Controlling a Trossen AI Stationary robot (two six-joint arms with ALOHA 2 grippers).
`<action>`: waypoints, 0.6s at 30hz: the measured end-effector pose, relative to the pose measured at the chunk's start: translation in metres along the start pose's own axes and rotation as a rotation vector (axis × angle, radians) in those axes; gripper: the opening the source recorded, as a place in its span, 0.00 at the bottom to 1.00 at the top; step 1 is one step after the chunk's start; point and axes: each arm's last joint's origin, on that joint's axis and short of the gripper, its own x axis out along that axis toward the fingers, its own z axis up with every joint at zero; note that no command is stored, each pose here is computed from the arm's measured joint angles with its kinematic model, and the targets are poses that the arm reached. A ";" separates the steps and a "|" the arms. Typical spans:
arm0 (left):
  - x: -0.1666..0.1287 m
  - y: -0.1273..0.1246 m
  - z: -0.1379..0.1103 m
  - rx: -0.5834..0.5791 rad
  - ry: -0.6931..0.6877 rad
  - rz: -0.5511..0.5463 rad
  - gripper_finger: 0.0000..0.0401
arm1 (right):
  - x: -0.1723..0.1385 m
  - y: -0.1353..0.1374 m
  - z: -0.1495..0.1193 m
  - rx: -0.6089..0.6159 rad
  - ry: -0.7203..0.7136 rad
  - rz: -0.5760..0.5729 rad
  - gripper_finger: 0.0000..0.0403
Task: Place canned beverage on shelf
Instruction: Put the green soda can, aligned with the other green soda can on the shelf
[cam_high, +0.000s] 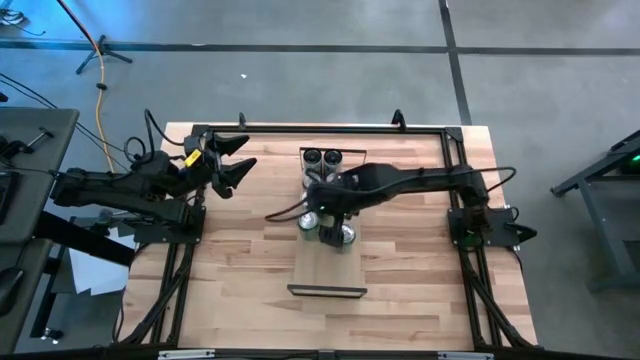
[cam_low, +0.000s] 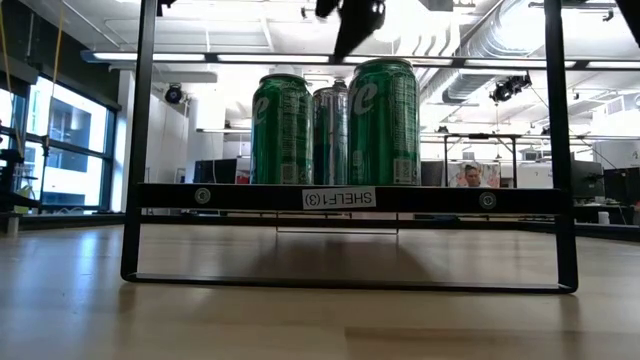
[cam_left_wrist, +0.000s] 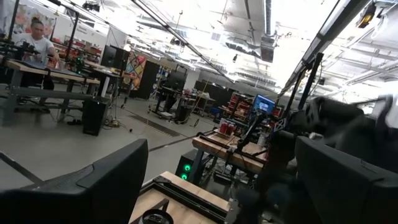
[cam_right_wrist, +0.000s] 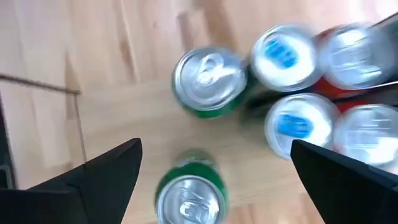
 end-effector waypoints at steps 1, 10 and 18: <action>0.000 0.000 0.000 0.000 0.000 0.000 0.91 | -0.008 -0.002 0.000 0.009 -0.027 -0.018 0.98; 0.000 0.000 0.000 -0.001 0.000 0.000 0.91 | -0.050 -0.017 -0.015 0.130 -0.090 -0.149 0.98; 0.000 -0.001 0.005 -0.025 -0.046 0.003 0.91 | -0.092 0.002 -0.046 -0.046 -0.151 -0.134 0.98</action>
